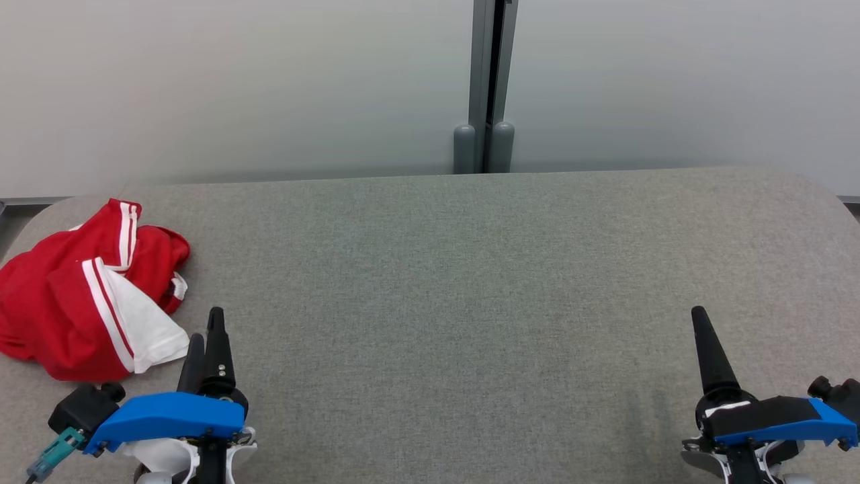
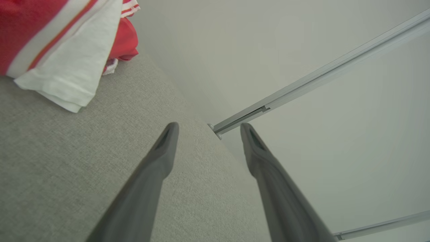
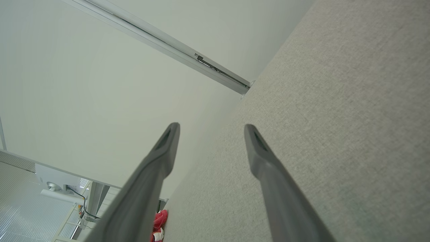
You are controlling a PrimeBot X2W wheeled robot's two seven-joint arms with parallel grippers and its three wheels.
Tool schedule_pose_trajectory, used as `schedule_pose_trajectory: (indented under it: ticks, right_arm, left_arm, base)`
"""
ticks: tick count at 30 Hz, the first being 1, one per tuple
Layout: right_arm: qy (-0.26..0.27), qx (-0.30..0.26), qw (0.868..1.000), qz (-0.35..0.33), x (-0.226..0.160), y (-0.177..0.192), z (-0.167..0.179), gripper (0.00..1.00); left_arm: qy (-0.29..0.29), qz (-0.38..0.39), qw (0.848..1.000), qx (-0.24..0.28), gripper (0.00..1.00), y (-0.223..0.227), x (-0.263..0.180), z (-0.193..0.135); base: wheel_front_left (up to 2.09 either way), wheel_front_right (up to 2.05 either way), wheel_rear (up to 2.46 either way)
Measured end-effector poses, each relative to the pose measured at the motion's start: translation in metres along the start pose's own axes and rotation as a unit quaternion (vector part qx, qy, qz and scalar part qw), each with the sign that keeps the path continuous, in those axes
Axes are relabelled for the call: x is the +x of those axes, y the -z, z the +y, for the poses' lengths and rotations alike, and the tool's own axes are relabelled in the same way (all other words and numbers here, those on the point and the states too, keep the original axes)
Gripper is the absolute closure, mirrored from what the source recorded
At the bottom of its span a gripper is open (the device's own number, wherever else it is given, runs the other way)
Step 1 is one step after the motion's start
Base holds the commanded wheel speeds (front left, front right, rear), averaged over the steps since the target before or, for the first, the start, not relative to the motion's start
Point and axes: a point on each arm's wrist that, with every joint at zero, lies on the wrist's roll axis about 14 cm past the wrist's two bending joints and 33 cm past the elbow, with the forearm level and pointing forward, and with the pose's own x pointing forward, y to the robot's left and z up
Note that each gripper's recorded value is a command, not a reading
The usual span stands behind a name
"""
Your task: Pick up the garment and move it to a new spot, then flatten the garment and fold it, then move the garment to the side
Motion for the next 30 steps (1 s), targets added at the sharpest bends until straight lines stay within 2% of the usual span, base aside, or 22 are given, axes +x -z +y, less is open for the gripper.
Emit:
schedule_pose_trajectory:
  ticks: [13, 30]
  right_arm:
    - [-0.010, -0.099, 0.995, 0.001, 0.0019, 0.0047, 0.0045, 0.00]
    - [-0.024, -0.205, 0.978, 0.002, 0.0055, 0.0102, 0.0083, 0.00]
  left_arm:
    - [-0.006, -0.009, 0.993, 0.119, 0.00, -0.0014, 0.0031, 0.0006]
    - [-0.003, -0.021, 0.972, 0.232, 0.00, -0.0040, 0.0070, -0.0011]
  base:
    - [0.00, 0.00, 0.00]
    - [0.00, 0.00, 0.00]
